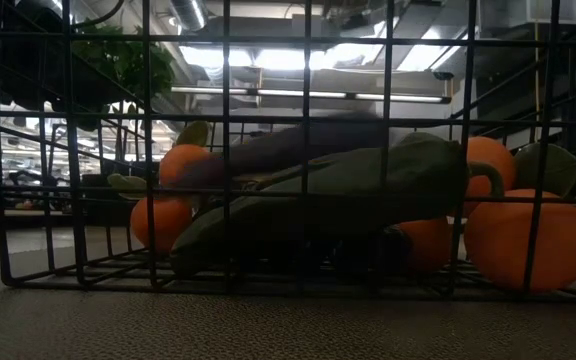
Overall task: Build produce basket
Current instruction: Put the orange carrot into the black wire basket
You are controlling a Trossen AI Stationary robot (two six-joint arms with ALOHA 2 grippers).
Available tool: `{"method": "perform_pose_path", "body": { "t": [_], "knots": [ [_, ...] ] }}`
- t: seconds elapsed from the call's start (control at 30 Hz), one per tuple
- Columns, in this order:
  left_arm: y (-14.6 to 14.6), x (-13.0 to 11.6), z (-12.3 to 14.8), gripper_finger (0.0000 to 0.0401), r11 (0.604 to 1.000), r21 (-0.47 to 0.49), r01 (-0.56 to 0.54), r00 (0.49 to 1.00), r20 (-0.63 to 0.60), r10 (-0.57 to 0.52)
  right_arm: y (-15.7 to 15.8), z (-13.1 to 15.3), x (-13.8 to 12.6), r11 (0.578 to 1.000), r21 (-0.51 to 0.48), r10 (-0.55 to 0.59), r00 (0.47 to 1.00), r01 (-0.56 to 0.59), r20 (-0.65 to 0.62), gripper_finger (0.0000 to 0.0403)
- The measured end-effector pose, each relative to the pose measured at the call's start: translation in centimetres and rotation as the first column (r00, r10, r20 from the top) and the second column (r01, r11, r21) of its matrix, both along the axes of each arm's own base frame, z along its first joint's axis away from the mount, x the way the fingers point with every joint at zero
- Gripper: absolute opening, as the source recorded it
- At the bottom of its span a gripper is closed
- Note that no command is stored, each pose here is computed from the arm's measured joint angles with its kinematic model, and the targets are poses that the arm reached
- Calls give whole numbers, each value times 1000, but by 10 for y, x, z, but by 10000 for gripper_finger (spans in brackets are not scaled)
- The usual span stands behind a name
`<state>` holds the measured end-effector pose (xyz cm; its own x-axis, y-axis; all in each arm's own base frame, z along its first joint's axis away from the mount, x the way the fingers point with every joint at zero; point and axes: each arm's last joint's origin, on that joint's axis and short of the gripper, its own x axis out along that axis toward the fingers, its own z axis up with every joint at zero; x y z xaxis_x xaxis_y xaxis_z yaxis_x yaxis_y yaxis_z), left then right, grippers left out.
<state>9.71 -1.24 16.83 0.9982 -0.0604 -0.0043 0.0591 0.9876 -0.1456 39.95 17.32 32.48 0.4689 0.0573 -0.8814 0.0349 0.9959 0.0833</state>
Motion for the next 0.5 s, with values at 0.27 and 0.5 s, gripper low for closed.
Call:
{"method": "perform_pose_path", "body": {
  "t": [0.27, 0.5],
  "knots": [
    [0, 0, 0, 170, 1000, 0, 0, 1000, 0, 0, 0, 0, 0, 1000, 4, 2, 1000, -2, 1, 179],
    [0, 0, 0, 170, 1000, 0, 0, 1000, 0, 0, 0, 0, 0, 1000, 2, 4, 1000, -4, -1, 179]
  ]
}}
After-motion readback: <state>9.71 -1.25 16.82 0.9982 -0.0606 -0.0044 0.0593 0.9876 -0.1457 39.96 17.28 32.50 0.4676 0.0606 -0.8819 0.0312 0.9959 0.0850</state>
